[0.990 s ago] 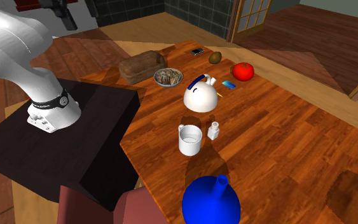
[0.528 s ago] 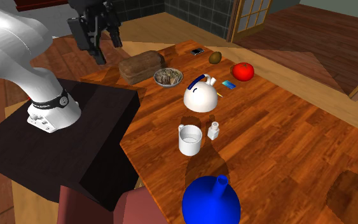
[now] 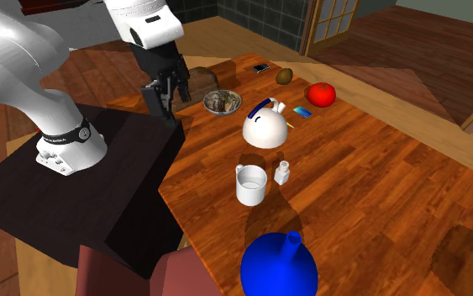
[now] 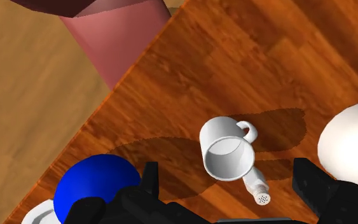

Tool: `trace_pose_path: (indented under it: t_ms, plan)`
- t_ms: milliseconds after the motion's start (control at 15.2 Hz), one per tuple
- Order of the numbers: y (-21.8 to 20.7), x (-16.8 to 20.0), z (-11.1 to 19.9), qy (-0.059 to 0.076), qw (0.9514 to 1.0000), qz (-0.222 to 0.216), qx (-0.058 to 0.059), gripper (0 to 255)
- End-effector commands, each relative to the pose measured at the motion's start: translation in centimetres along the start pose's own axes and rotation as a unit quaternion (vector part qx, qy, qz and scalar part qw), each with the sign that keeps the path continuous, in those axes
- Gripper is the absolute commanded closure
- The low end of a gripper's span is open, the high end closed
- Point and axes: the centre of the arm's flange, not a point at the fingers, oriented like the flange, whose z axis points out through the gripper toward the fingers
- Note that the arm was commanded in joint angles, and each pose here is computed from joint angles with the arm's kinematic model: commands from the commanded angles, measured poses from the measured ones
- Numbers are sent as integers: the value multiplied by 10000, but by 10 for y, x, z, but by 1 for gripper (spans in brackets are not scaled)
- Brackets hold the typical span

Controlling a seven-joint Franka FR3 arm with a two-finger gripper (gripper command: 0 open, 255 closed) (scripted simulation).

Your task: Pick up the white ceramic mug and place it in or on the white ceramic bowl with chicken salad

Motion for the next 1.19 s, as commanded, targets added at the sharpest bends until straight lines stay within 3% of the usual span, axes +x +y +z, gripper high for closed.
trace_pose_path:
  t_ms: [0, 1122]
  plan:
    - [-1, 9, 26, 34, 10000, -3, 18, 0]
    - [-9, 84, 235, 222, 9996, -36, 191, 0]
